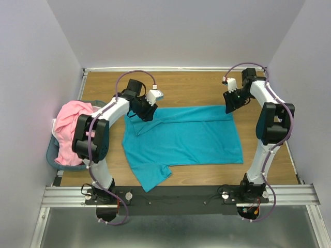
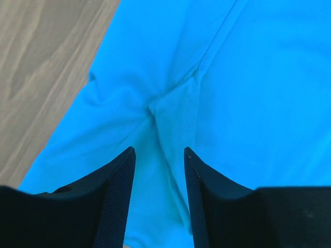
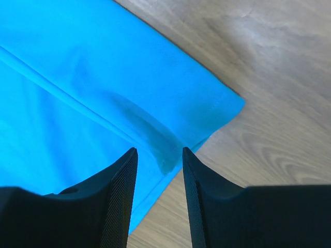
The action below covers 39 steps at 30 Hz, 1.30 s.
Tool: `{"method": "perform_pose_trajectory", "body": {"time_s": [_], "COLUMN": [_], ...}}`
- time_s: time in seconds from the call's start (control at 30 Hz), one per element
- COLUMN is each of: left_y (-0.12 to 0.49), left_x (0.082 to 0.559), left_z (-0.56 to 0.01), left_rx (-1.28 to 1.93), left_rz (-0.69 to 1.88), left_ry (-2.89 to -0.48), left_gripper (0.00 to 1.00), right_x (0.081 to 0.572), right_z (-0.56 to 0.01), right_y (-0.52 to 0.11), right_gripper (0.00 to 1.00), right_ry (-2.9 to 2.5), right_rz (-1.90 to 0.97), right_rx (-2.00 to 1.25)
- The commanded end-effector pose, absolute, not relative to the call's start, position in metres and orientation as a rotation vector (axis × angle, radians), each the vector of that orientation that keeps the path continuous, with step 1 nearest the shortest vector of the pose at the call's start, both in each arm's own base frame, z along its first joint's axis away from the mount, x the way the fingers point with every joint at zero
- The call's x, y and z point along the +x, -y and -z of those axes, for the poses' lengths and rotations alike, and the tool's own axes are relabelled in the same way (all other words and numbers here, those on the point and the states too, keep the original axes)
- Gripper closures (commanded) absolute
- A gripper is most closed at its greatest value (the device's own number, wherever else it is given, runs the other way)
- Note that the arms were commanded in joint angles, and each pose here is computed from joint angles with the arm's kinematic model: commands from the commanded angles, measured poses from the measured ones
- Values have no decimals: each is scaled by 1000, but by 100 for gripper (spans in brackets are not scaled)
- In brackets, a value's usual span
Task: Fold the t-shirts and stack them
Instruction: Fold the tshirt
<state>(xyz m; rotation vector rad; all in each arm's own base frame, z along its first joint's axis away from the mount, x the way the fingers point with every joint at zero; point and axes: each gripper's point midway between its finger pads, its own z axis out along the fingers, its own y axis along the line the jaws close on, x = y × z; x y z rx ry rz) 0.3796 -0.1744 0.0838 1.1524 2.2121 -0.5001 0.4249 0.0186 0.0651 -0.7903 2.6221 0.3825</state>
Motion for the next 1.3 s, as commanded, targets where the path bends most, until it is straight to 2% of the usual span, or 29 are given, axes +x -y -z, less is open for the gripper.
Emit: {"method": "perform_pose_trajectory", "body": {"time_s": [0.0,0.17,0.3,0.37,0.43,0.5,0.53,0.57,0.6,0.7,0.77,0.8,1.27], "left_y": [198,206,208,208,209,210,210,210,211,213,213,213,202], "left_x": [389,388,384,383,380,378,377,375,373,369,368,365,347], "left_z": [-74,-58,-51,-50,-51,-51,-51,-51,-51,-54,-60,-63,-74], "left_rx": [1130,1146,1163,1169,1175,1178,1182,1183,1191,1201,1210,1211,1255], "left_rz": [594,621,628,627,632,641,648,656,660,674,672,675,607], "left_ry": [-2217,-2246,-2258,-2257,-2257,-2257,-2257,-2257,-2257,-2249,-2233,-2228,-2215], "left_gripper": [48,46,49,55,68,75,83,87,92,99,100,100,100], "right_x": [413,408,406,406,406,406,406,405,405,403,402,402,392], "right_z": [-48,-34,-29,-30,-35,-39,-40,-43,-44,-45,-47,-50,-71], "right_y": [-24,-20,-17,-17,-17,-17,-17,-17,-17,-16,-15,-16,-6], "right_gripper": [52,53,56,60,65,70,72,74,79,92,99,100,99], "right_ry": [-2674,-2711,-2724,-2722,-2709,-2697,-2693,-2690,-2687,-2690,-2686,-2677,-2628], "right_rz": [-448,-416,-404,-401,-397,-396,-396,-395,-391,-388,-385,-381,-284], "right_rx": [-837,-881,-901,-903,-908,-918,-922,-926,-936,-951,-965,-969,-1062]}}
